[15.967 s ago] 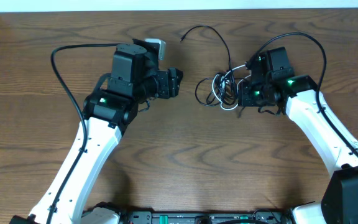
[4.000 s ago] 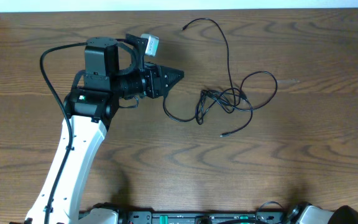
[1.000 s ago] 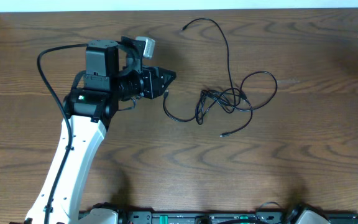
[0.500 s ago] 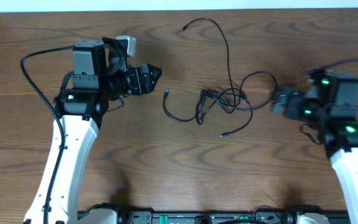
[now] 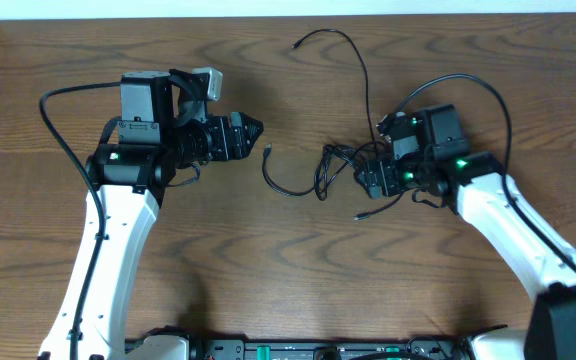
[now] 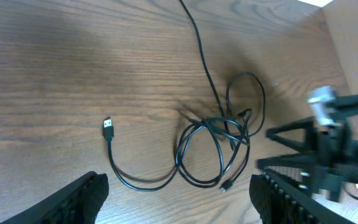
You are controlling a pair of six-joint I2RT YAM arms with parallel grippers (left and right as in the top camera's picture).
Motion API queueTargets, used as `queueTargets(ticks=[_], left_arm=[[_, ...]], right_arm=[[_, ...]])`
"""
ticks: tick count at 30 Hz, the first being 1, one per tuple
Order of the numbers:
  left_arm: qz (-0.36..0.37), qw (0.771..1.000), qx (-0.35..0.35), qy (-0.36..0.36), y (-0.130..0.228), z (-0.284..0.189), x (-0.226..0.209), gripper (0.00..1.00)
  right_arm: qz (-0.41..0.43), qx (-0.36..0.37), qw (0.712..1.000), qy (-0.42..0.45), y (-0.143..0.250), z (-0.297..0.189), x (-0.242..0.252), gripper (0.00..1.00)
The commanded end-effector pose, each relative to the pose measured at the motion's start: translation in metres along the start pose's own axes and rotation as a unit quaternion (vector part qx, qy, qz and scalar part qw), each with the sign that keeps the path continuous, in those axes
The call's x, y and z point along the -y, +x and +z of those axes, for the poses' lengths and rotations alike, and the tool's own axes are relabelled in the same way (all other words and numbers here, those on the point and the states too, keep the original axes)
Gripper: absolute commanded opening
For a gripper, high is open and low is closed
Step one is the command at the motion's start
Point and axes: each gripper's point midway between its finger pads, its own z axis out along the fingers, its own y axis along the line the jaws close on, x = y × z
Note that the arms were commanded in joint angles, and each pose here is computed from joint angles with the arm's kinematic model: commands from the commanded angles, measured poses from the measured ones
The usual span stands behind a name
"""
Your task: Untangle cables
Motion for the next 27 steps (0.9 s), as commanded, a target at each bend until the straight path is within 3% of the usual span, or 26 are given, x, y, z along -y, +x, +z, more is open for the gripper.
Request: queueTargets(ticks=[1, 4, 8, 12, 21, 24, 25, 26, 27], left_arm=[[0.019, 1.0, -0.006, 0.02, 0.005, -0.002, 0.007, 0.78], [0.035, 0.999, -0.013, 0.024, 0.009, -0.002, 0.008, 0.78], [0.079, 0.993, -0.025, 0.083, 0.016, -0.004, 0.027, 0.78], [0.08, 0.99, -0.027, 0.109, 0.018, -0.006, 0.036, 0.78], [0.072, 0.991, -0.037, 0.109, 0.022, -0.006, 0.036, 0.78], [0.068, 0.991, -0.042, 0.109, 0.025, -0.006, 0.035, 0.78], [0.067, 0.991, -0.044, 0.109, 0.026, -0.006, 0.035, 0.78], [0.066, 0.991, -0.045, 0.109, 0.026, -0.006, 0.035, 0.78], [0.065, 0.991, -0.046, 0.109, 0.027, -0.006, 0.035, 0.78]], right_arm=[[-0.029, -0.024, 0.999, -0.018, 0.011, 0.017, -0.002, 0.85], [-0.036, -0.031, 0.999, -0.019, 0.013, 0.025, 0.001, 0.85], [-0.044, -0.027, 0.998, -0.019, 0.011, 0.03, 0.002, 0.84], [-0.051, -0.011, 0.998, -0.026, 0.003, 0.03, -0.001, 0.83], [-0.058, 0.009, 0.997, -0.049, -0.007, 0.047, -0.003, 0.64], [-0.056, 0.004, 0.997, -0.059, -0.005, 0.054, -0.003, 0.64], [-0.055, 0.002, 0.997, -0.061, -0.003, 0.057, -0.004, 0.62], [-0.054, -0.002, 0.997, -0.061, -0.001, 0.059, -0.003, 0.52], [-0.054, -0.004, 0.997, -0.062, 0.0, 0.061, -0.003, 0.32]])
